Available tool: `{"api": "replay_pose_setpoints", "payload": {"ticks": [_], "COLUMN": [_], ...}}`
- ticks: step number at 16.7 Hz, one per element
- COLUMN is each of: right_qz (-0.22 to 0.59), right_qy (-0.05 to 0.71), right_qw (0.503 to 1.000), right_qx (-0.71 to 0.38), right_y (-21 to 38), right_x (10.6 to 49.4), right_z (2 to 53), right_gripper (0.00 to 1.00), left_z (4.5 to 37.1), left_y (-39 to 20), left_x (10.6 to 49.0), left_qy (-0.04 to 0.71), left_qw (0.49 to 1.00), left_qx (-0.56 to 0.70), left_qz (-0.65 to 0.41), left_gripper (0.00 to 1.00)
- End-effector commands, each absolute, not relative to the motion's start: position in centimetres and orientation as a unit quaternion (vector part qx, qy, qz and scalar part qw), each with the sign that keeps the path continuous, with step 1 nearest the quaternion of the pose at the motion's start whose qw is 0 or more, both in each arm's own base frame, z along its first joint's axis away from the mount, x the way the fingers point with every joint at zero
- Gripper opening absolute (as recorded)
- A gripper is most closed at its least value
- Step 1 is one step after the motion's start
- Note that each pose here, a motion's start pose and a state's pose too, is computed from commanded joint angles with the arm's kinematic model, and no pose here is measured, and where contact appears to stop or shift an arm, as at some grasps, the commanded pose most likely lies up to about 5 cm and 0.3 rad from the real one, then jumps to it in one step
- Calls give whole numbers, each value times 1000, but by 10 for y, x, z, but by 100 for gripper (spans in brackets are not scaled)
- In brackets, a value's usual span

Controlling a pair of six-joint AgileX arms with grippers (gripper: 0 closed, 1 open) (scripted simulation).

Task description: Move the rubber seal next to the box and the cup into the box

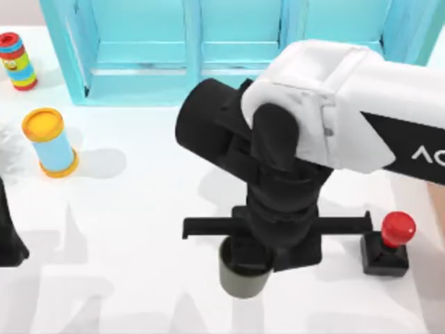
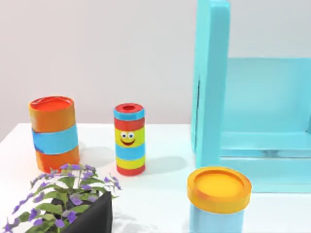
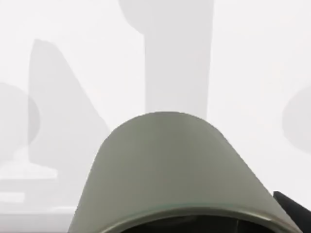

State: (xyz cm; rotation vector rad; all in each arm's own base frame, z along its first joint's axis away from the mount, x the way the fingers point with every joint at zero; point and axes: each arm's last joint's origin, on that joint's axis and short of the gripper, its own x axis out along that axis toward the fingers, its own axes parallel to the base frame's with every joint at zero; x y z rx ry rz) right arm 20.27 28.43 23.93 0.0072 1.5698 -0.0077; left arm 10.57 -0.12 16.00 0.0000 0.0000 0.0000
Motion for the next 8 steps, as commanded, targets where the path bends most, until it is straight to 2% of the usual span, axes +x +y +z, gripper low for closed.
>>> {"api": "replay_pose_setpoints", "payload": {"ticks": [4,8], "right_qz": [-6,-8], "right_qy": [708,707], "right_qw": [707,707], "right_qx": [0,-1], "right_y": [232,144], "right_x": [245,286], "right_z": [239,240], "right_gripper": [0,0], "left_z": [160,160], "left_y": [-1,-1], "left_x": [106,106], "left_qy": [0,0], "left_qw": [1000,1000], "left_qx": [0,0], "left_qz": [0,0], "left_gripper": [100,100]}}
